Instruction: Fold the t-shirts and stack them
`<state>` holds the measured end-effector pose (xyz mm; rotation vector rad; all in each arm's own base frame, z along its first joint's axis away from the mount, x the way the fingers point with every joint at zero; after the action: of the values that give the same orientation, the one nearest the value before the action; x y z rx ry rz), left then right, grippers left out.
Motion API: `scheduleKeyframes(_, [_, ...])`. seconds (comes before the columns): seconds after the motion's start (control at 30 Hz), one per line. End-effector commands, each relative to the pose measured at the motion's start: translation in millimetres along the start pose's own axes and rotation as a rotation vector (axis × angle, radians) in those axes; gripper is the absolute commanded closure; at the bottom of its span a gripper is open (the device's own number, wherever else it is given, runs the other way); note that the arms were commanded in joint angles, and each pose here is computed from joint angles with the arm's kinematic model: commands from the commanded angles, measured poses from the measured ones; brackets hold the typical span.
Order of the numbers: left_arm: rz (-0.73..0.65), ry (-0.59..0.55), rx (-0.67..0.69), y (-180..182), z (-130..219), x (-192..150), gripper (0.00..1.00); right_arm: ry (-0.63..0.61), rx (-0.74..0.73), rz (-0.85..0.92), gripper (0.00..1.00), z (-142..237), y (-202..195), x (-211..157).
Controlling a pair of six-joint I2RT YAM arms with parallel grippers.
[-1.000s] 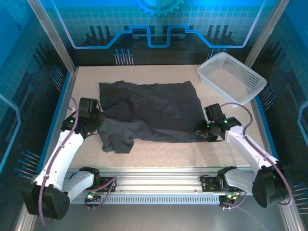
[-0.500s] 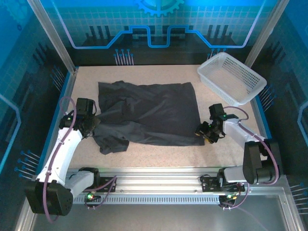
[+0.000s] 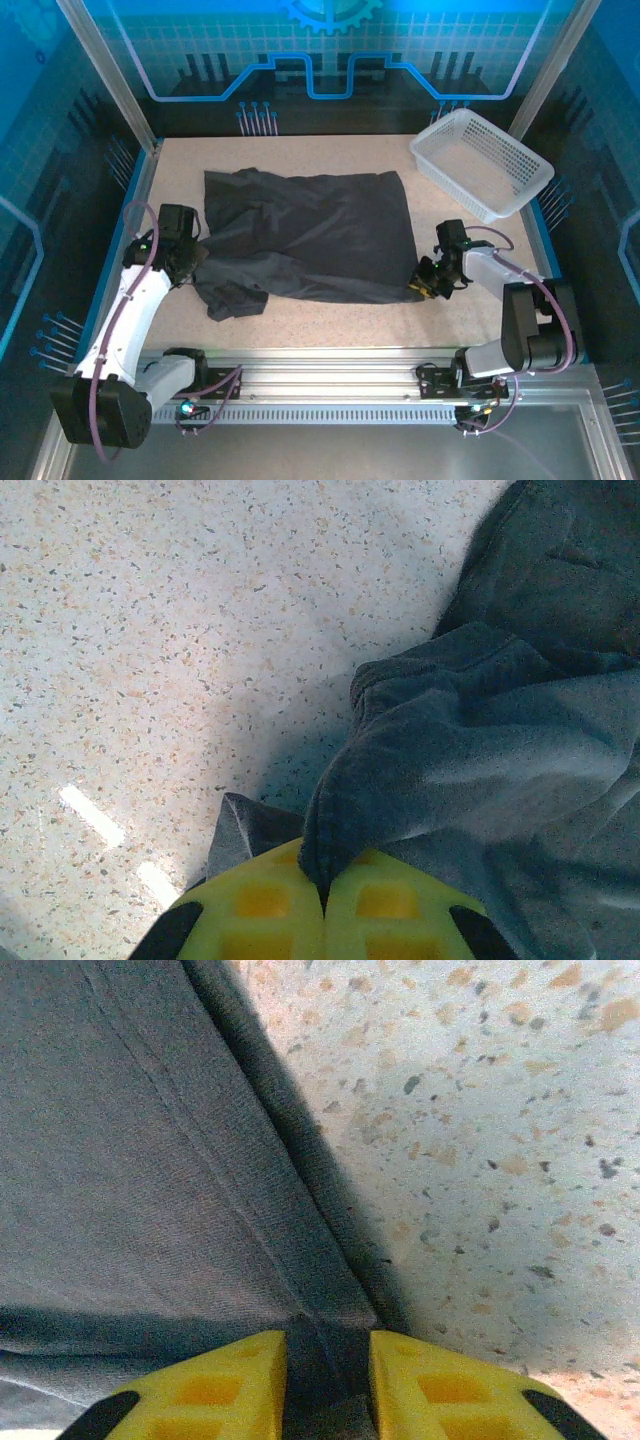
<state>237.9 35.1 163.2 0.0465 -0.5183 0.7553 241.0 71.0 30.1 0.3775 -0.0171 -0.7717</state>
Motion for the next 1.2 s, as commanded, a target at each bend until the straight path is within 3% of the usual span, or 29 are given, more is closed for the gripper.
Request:
scheduleKeyframes(0.0, [-0.016, 0.003, 0.037, 13, 1, -4, 1.00, -0.023, 0.025, 0.000, 0.93, 11, 7, 5])
scheduleKeyframes(0.07, [-0.019, 0.002, 0.047, 16, 2, -6, 1.00, -0.063, 0.043, 0.015, 1.00, 22, 12, 8])
scheduleKeyframes(0.33, [-0.017, 0.007, 0.056, 19, -4, -9, 1.00, -0.192, 0.112, 0.097, 1.00, 68, 50, 30])
scheduleKeyframes(0.67, [-0.023, -0.047, 0.134, 31, 5, 3, 1.00, -0.277, 0.009, 0.081, 1.00, 87, 52, 53])
scheduleKeyframes(1.0, [-0.048, -0.072, 0.190, 44, 10, 6, 1.00, -0.161, -0.058, 0.077, 1.00, 79, 28, 20])
scheduleKeyframes(1.17, [-0.063, -0.060, 0.206, 47, 1, 2, 1.00, -0.019, -0.094, 0.068, 1.00, 42, 5, -11])
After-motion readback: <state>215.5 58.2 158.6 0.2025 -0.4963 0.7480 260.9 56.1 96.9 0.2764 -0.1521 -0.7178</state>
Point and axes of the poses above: each hand's point on the last joint's axis, 136 mm out from that joint toward the fingers, its own z axis back along the fingers, its own y axis along the line the jaws close on, x = y × z, the point moved 1 cm from there along z, back along the fingers, and after that the axes turned 13 degrees about -z, right-handed, at the moved point
